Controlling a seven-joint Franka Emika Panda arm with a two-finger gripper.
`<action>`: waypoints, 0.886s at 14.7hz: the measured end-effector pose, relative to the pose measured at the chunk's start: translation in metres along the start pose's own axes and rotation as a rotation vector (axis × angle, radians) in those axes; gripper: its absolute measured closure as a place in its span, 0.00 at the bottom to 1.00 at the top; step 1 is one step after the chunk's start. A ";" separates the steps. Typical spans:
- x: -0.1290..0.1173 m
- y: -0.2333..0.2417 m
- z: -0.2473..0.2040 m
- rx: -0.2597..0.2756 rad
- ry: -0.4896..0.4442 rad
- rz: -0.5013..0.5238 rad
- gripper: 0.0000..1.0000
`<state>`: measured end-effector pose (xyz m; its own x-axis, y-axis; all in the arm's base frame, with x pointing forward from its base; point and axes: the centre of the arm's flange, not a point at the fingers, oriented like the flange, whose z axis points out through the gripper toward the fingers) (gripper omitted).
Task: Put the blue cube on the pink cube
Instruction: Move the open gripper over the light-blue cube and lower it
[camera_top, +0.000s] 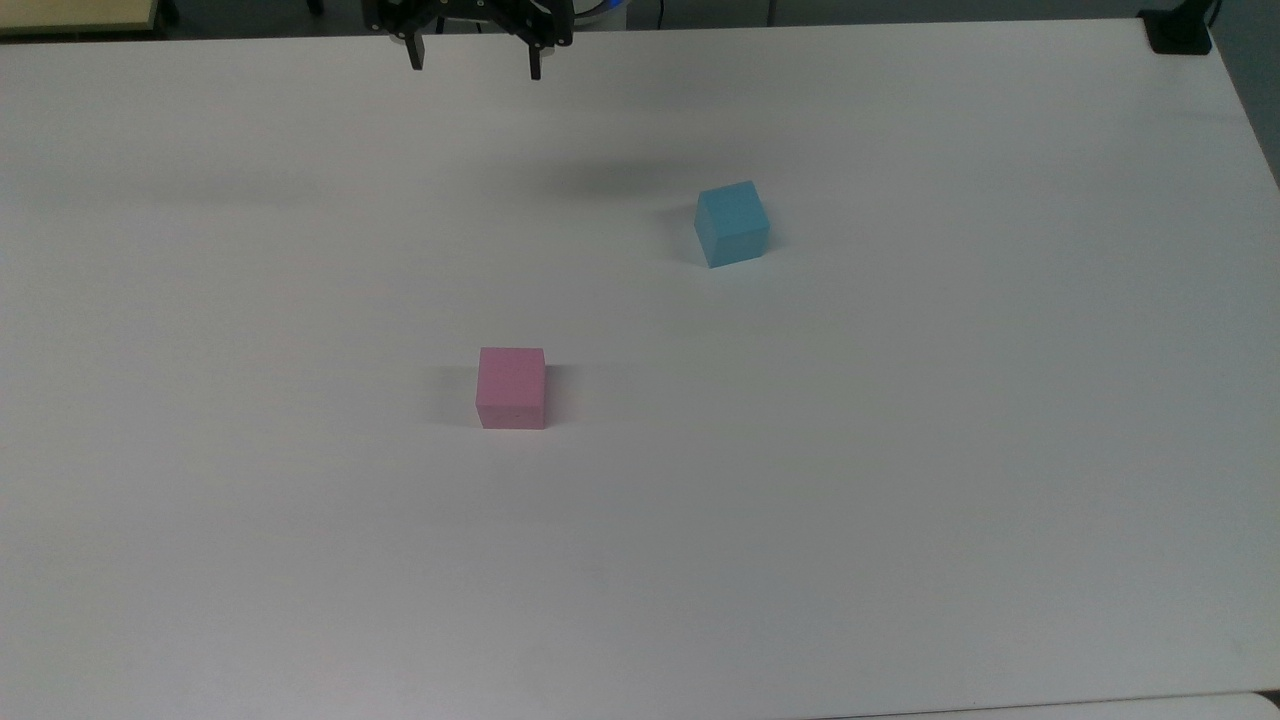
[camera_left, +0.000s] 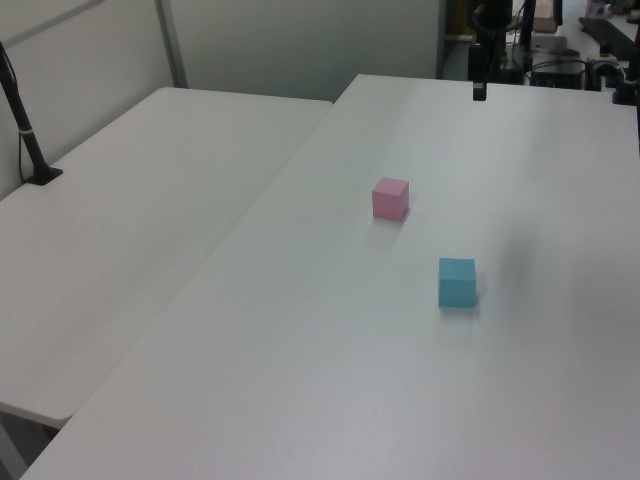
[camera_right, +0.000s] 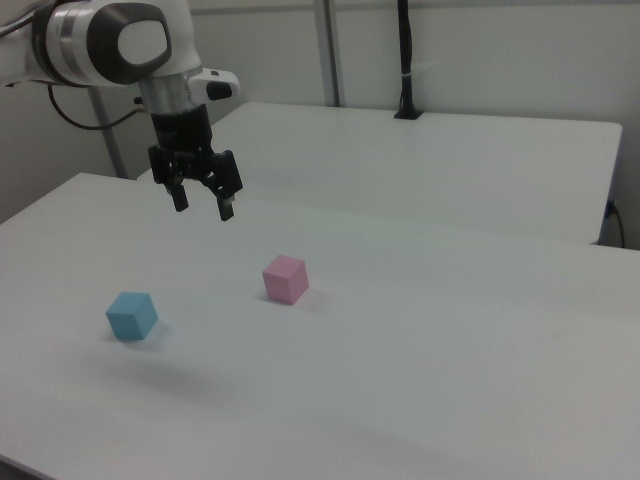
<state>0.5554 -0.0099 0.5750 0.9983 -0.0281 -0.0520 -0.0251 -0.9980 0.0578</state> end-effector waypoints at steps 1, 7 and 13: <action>0.000 0.001 0.001 0.000 -0.002 0.001 0.00; 0.003 0.013 0.005 0.003 -0.009 0.022 0.00; 0.044 -0.103 0.069 -0.004 -0.023 -0.132 0.00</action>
<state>0.5983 0.0874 0.4983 0.9913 0.1023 -0.0822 0.1069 -0.9929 0.0530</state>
